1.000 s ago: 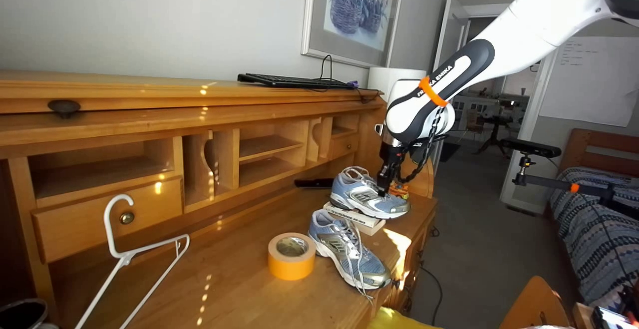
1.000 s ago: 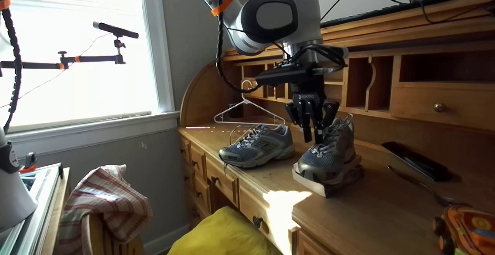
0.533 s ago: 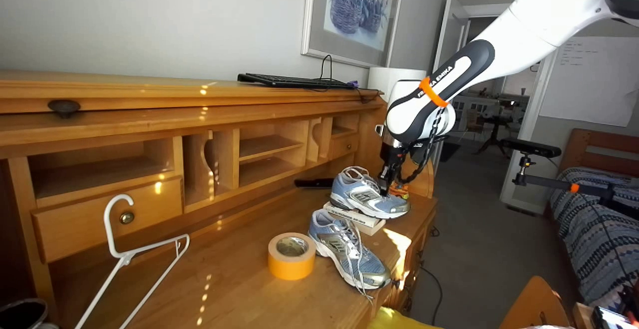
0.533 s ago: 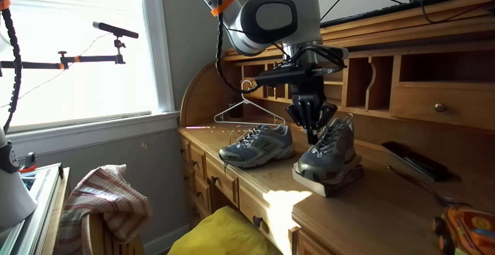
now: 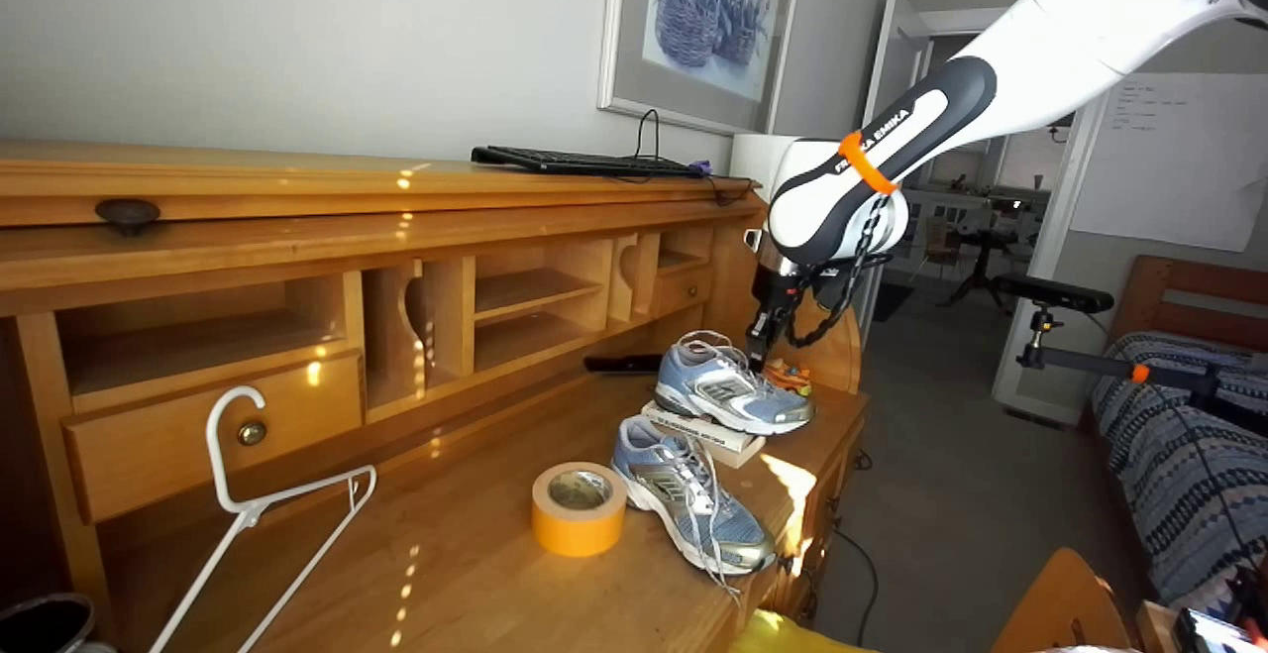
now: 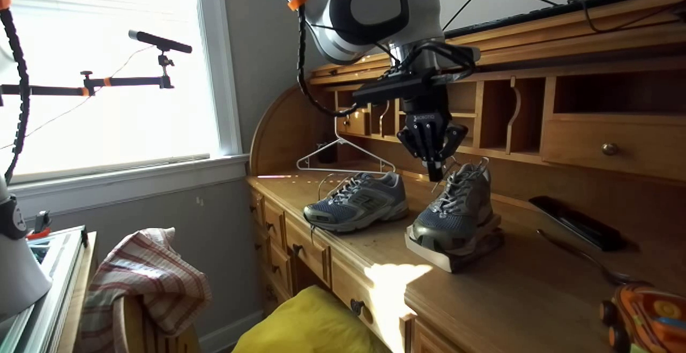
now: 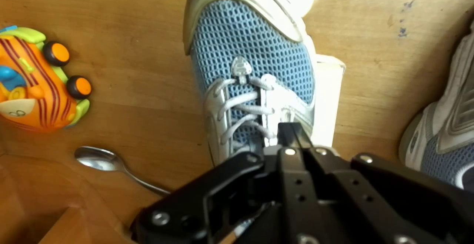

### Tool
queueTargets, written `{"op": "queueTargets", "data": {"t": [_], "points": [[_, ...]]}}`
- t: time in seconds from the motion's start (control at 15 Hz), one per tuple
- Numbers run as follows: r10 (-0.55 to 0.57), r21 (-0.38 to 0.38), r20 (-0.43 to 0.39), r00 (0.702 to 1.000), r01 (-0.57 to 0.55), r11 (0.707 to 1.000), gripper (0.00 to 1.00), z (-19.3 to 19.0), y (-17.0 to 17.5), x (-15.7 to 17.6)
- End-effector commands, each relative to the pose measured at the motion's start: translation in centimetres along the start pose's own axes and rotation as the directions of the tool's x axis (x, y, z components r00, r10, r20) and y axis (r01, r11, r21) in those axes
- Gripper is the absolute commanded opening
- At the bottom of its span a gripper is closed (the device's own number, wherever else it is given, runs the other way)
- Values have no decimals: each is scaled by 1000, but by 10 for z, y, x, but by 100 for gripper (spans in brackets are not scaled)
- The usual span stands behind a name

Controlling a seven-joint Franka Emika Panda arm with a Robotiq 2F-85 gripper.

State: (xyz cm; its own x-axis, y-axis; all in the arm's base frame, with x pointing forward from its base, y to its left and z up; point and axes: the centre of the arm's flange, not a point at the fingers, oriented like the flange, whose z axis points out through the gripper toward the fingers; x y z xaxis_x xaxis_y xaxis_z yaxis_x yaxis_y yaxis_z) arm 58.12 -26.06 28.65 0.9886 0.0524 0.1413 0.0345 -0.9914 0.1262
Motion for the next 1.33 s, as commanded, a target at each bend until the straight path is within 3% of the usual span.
{"op": "queueTargets", "data": {"t": [0.0,0.53,1.27], "points": [[4,-18,-65,998,-5,1000,0,-29,1,-11],[33,-68,-144,989,-43,997,0,-51,32,11],[17,-64,-195,981,-30,998,0,-33,30,57]]}}
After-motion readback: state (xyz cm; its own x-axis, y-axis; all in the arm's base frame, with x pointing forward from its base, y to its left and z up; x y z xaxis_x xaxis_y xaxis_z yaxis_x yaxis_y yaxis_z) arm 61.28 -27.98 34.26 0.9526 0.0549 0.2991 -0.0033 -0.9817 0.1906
